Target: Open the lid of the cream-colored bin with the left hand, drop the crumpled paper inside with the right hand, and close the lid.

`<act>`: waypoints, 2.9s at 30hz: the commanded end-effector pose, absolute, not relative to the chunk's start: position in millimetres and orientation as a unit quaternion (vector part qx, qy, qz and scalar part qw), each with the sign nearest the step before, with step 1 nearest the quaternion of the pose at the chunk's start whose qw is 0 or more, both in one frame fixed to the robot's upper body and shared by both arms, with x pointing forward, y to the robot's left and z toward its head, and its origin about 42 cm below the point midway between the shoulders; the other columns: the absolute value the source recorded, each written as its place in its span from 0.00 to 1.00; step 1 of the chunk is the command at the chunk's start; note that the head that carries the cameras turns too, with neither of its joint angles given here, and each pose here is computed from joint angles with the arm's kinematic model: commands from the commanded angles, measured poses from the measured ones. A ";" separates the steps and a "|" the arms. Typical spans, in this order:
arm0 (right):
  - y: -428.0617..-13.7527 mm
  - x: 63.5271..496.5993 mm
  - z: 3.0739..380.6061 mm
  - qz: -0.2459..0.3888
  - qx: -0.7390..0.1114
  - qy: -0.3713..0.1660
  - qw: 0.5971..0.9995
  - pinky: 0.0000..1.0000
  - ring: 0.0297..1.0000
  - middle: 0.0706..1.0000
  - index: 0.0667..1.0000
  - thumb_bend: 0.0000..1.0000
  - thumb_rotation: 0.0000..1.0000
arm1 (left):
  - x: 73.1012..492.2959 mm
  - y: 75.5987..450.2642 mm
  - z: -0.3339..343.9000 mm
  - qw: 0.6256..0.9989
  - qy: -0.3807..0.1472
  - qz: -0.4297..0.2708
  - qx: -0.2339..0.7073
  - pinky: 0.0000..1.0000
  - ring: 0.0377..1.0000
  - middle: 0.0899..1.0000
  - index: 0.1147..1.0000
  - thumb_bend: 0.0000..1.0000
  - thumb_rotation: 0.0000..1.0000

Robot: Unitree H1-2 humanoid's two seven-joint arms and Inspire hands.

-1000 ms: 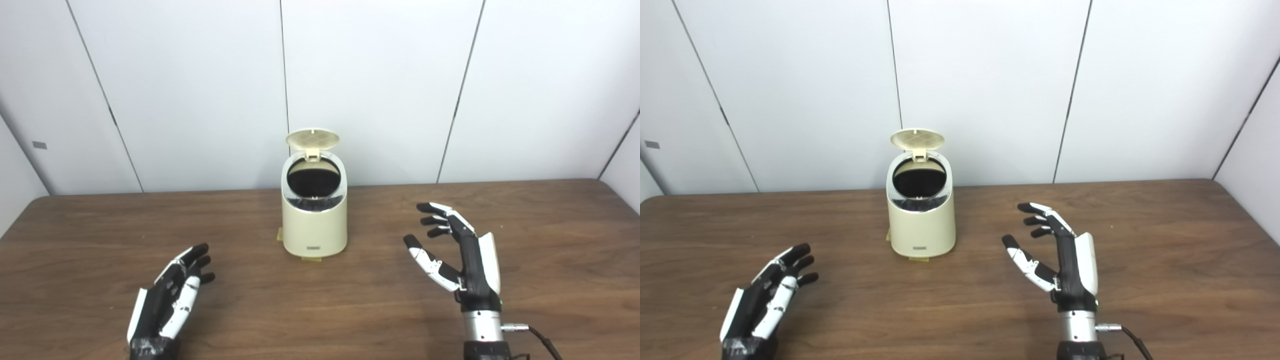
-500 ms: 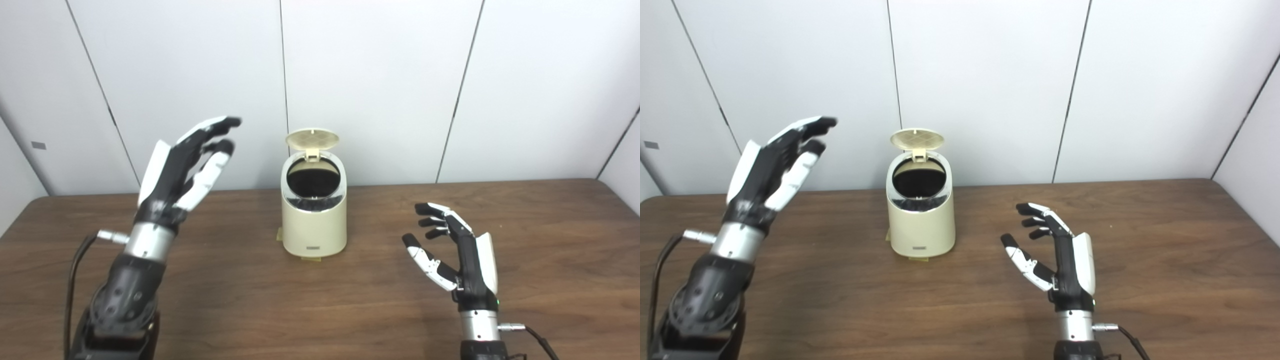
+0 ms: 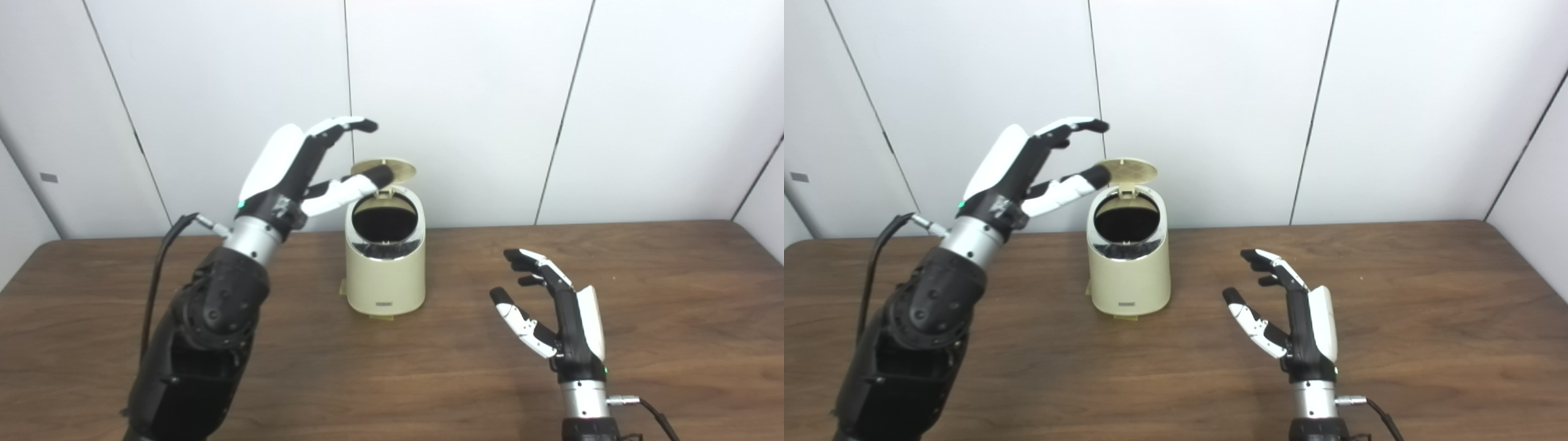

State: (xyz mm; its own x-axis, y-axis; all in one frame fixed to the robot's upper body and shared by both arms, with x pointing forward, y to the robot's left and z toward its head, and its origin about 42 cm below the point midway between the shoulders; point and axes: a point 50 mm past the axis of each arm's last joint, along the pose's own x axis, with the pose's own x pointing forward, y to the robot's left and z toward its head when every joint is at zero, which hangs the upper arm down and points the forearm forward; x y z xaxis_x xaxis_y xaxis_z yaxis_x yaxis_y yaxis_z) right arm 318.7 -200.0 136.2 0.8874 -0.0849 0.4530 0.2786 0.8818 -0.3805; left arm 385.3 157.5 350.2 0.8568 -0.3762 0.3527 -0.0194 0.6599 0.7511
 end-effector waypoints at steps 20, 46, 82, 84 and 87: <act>-180.8 305.0 109.1 -0.078 -0.189 -0.165 0.965 0.59 0.69 0.70 0.70 0.31 0.52 | 395.6 132.2 365.5 0.798 -0.284 -0.073 0.526 1.00 0.92 0.82 0.79 1.00 1.00; -178.2 305.8 104.1 -0.062 -0.187 -0.169 0.966 0.59 0.69 0.70 0.68 0.27 0.41 | 422.7 133.6 359.5 0.802 -0.221 -0.055 0.552 1.00 0.93 0.82 0.78 0.99 0.96; -174.9 311.6 103.4 -0.060 -0.178 -0.173 0.967 0.54 0.66 0.68 0.67 0.30 0.45 | 423.8 131.6 363.5 0.821 -0.250 -0.054 0.511 1.00 0.82 0.74 0.68 0.88 0.84; -174.6 312.2 103.5 -0.060 -0.179 -0.173 0.967 0.55 0.66 0.68 0.67 0.30 0.45 | 424.3 132.0 363.4 0.820 -0.251 -0.053 0.511 1.00 0.82 0.74 0.69 0.87 0.83; -174.0 313.1 102.6 -0.061 -0.175 -0.174 0.967 0.55 0.66 0.68 0.66 0.30 0.43 | 425.4 132.6 363.3 0.817 -0.254 -0.049 0.515 1.00 0.82 0.74 0.70 0.87 0.82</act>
State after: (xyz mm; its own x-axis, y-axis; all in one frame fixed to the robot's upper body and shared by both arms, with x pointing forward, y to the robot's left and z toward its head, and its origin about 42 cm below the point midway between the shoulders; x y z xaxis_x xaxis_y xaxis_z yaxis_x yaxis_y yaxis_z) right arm 326.9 -191.4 133.8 0.9015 -0.0587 0.4287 0.2193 0.9160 -0.3358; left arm 423.8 134.0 337.8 0.9038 -0.3367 0.2642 -0.0876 0.4587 0.8843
